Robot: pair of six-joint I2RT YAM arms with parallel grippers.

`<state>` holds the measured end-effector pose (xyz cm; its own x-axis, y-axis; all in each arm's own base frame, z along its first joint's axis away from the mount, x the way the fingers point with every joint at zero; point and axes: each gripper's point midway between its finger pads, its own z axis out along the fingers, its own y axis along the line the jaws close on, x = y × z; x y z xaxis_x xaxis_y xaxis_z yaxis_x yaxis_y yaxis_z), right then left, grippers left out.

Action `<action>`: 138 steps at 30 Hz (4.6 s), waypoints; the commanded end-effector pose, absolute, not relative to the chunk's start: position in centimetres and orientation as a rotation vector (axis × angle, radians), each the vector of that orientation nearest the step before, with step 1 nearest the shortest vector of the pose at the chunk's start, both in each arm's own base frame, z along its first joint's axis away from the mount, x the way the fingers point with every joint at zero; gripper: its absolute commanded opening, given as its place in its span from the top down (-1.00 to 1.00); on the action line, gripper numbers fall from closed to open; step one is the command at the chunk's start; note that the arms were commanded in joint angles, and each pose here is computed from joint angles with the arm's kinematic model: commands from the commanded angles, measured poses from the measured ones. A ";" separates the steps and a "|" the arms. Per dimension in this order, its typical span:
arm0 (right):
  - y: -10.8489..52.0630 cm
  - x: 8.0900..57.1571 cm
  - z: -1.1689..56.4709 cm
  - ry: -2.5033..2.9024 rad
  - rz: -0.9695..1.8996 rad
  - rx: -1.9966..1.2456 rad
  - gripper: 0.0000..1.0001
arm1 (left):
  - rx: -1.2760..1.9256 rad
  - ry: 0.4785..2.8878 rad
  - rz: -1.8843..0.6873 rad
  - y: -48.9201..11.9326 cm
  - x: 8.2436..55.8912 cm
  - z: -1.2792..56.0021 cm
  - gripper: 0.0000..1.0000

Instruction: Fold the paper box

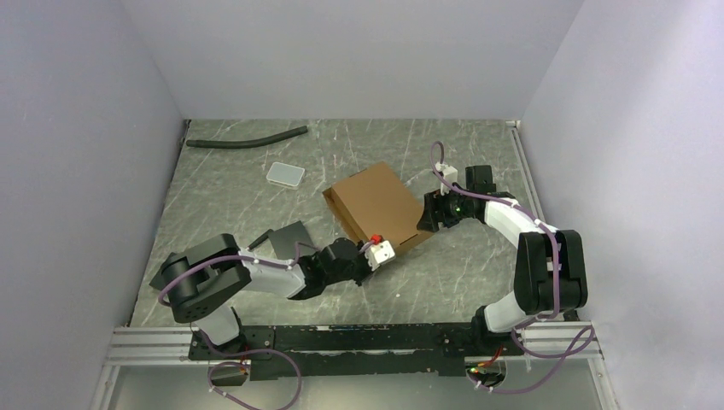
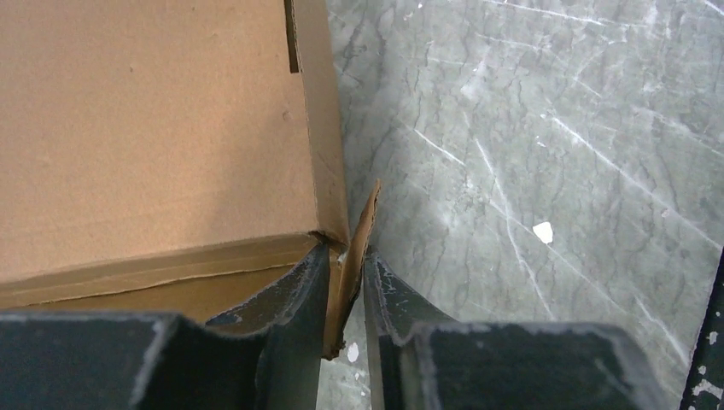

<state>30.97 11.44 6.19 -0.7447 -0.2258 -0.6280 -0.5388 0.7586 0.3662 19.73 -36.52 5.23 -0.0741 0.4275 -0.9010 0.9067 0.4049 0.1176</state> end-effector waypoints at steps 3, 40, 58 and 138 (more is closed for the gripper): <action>10.3 32.1 5.6 2.400 0.627 -0.582 -0.40 | 1.196 1.642 -0.651 -38.1 20.0 6.9 0.43; 10.3 32.0 5.3 2.413 0.626 -0.582 -0.40 | 1.127 1.702 -0.682 -35.7 18.7 5.7 1.00; 10.4 32.0 5.1 2.423 0.626 -0.590 -0.40 | 1.089 1.702 -0.665 -35.1 19.0 5.7 1.00; 11.0 31.7 5.2 2.416 0.650 -0.619 -0.39 | 0.844 1.927 -0.705 -34.4 22.3 14.0 -0.01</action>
<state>31.52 11.73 6.29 -0.7343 -0.2390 -0.6353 -0.5517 0.7555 0.3535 21.60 -35.27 10.43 -0.3258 0.3903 -0.8611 0.8381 0.5407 -0.0720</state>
